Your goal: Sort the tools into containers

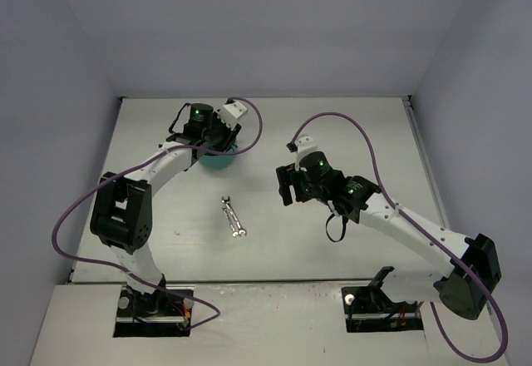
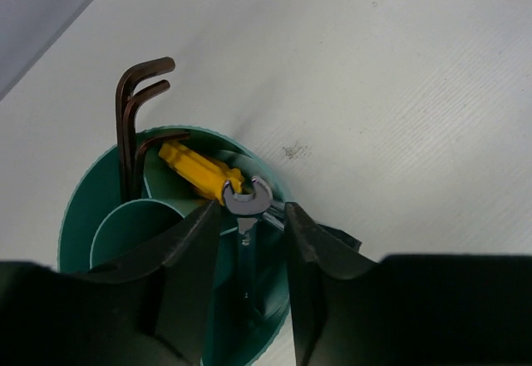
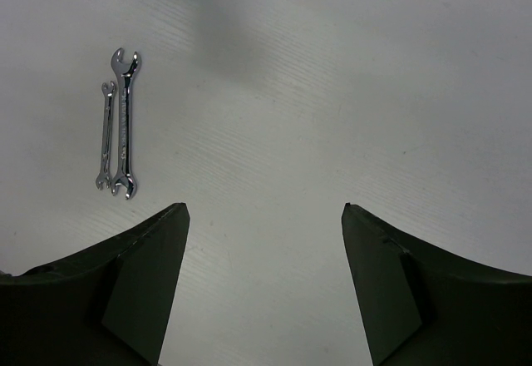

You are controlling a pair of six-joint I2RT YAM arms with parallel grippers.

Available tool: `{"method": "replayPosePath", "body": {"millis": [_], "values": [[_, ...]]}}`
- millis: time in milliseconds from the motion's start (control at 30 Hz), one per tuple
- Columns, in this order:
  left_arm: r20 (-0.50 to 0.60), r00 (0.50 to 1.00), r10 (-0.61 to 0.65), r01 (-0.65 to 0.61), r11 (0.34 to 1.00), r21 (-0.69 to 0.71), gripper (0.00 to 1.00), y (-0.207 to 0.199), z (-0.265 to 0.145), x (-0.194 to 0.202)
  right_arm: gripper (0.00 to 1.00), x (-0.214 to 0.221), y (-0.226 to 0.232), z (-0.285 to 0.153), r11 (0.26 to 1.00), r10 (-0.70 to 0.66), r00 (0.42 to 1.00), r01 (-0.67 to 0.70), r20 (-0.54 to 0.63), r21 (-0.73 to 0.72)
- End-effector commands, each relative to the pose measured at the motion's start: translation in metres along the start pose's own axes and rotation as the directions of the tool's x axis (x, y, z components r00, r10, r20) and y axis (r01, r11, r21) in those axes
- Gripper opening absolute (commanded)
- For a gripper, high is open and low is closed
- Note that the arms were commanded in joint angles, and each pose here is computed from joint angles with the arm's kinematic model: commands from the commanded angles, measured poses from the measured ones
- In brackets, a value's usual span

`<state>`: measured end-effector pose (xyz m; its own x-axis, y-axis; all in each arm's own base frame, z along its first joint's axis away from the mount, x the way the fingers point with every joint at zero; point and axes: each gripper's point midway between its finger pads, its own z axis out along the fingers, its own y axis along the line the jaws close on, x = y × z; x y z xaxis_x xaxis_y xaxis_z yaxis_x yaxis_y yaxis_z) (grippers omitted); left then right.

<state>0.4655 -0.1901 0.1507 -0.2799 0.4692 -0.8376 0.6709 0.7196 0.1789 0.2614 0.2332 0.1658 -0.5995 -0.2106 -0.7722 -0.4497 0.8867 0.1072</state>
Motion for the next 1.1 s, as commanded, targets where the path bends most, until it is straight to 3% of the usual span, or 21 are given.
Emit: {"method": "replayPosePath", "body": {"millis": [0,133,233,333,400,467,567,767,1067], "values": [[0.157,0.988,0.006,0.014,0.992,-0.126,0.35,0.026,-0.037,-0.063,0.71,-0.023,-0.002,-0.011,1.0,0.018,0.996,-0.019,0.082,0.001],[0.191,0.972,-0.137,0.175,0.964,-0.202,0.4,0.027,-0.067,-0.09,0.71,-0.024,-0.002,-0.012,1.0,0.02,0.996,-0.02,0.087,0.002],[0.198,0.933,-0.3,0.349,0.891,-0.292,0.43,0.019,-0.095,-0.092,0.71,-0.024,-0.003,-0.012,1.0,0.018,0.996,-0.019,0.088,0.006],[0.155,0.853,-0.499,0.518,0.768,-0.378,0.52,0.003,-0.123,-0.066,0.71,-0.019,-0.004,-0.01,1.0,0.016,0.997,-0.017,0.077,0.012],[0.154,0.746,-0.647,0.638,0.631,-0.441,0.57,-0.013,-0.138,-0.038,0.71,-0.017,-0.004,-0.008,1.0,0.013,0.997,-0.014,0.071,0.013],[0.131,0.67,-0.731,0.693,0.553,-0.463,0.58,-0.03,-0.145,-0.011,0.71,-0.016,-0.005,-0.007,1.0,0.009,0.998,-0.011,0.068,0.017],[0.086,0.586,-0.806,0.722,0.471,-0.506,0.58,-0.052,-0.15,0.031,0.71,-0.019,-0.006,-0.008,1.0,0.002,0.997,-0.004,0.074,0.021],[-0.005,0.459,-0.888,0.739,0.385,-0.552,0.58,-0.083,-0.13,0.083,0.71,-0.017,-0.011,-0.011,0.999,-0.009,0.996,0.006,0.083,0.039],[-0.124,0.385,-0.914,0.694,0.376,-0.614,0.5,-0.111,-0.099,0.134,0.71,-0.005,-0.016,-0.021,0.999,0.015,0.995,-0.018,0.096,0.037]]}}
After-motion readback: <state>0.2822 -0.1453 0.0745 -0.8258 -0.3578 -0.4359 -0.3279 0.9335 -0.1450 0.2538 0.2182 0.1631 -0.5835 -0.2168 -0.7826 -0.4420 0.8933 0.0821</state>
